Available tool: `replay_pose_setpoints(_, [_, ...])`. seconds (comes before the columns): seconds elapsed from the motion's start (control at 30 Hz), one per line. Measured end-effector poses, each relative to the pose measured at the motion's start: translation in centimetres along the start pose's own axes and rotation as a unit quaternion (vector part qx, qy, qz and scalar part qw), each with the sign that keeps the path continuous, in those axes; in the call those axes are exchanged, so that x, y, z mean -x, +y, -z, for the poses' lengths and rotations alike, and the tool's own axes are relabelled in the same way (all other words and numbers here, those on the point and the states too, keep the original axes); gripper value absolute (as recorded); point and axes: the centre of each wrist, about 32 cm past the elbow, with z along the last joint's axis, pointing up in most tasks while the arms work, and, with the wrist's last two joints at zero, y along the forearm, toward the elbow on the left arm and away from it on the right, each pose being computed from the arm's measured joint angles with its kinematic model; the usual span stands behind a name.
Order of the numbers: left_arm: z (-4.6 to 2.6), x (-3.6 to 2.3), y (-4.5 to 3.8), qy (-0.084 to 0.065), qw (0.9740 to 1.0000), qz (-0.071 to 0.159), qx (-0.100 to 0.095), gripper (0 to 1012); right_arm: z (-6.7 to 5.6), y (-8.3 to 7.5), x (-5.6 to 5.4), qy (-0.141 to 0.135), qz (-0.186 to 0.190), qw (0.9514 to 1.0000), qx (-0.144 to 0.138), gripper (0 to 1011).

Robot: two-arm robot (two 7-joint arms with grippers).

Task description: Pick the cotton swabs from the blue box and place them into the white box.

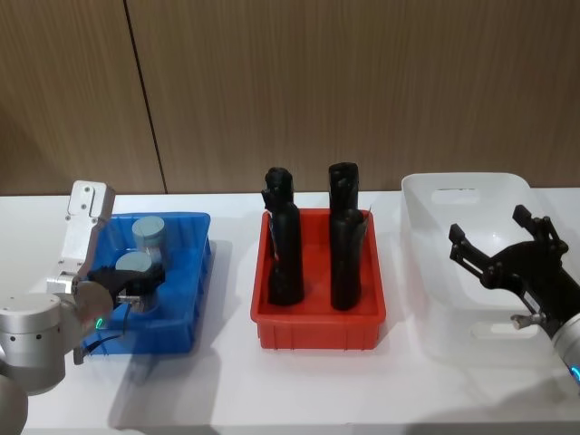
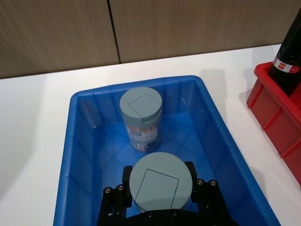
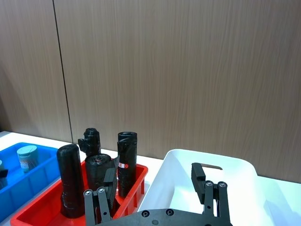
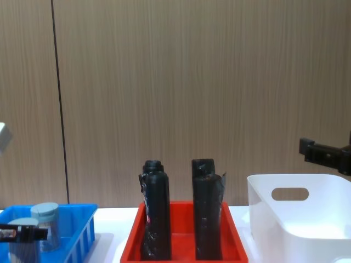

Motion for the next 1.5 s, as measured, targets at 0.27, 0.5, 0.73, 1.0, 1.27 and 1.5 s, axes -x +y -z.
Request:
replay_pose_setpoints(0.27, [-0.66, 0.86, 0.89, -0.012, 0.9993, 0.011, 0.034, 665, 0.0, 0.0, 0.0, 0.0, 0.0, 1.0, 0.0, 1002])
replay_pose_setpoints(0.5, [-1.6, 2.04, 2.28, -0.025, 0.9971, 0.029, 0.066, 665, 0.0, 0.0, 0.0, 0.0, 0.0, 1.0, 0.0, 1002])
replay_pose_setpoints(0.73, [-2.34, 2.97, 3.77, -0.035, 0.9941, 0.056, 0.087, 665, 0.0, 0.0, 0.0, 0.0, 0.0, 1.0, 0.0, 1002])
replay_pose_setpoints(1.0, [-2.98, 3.92, 5.61, -0.041, 0.9903, 0.088, 0.099, 665, 0.0, 0.0, 0.0, 0.0, 0.0, 1.0, 0.0, 1002])
replay_pose_setpoints(1.27, [-3.48, 4.5, 6.99, -0.047, 0.9855, 0.124, 0.105, 665, 0.0, 0.0, 0.0, 0.0, 0.0, 1.0, 0.0, 1002])
replay_pose_setpoints(1.5, [-3.72, 4.67, 7.52, -0.051, 0.9789, 0.168, 0.105, 665, 0.0, 0.0, 0.0, 0.0, 0.0, 1.0, 0.0, 1002])
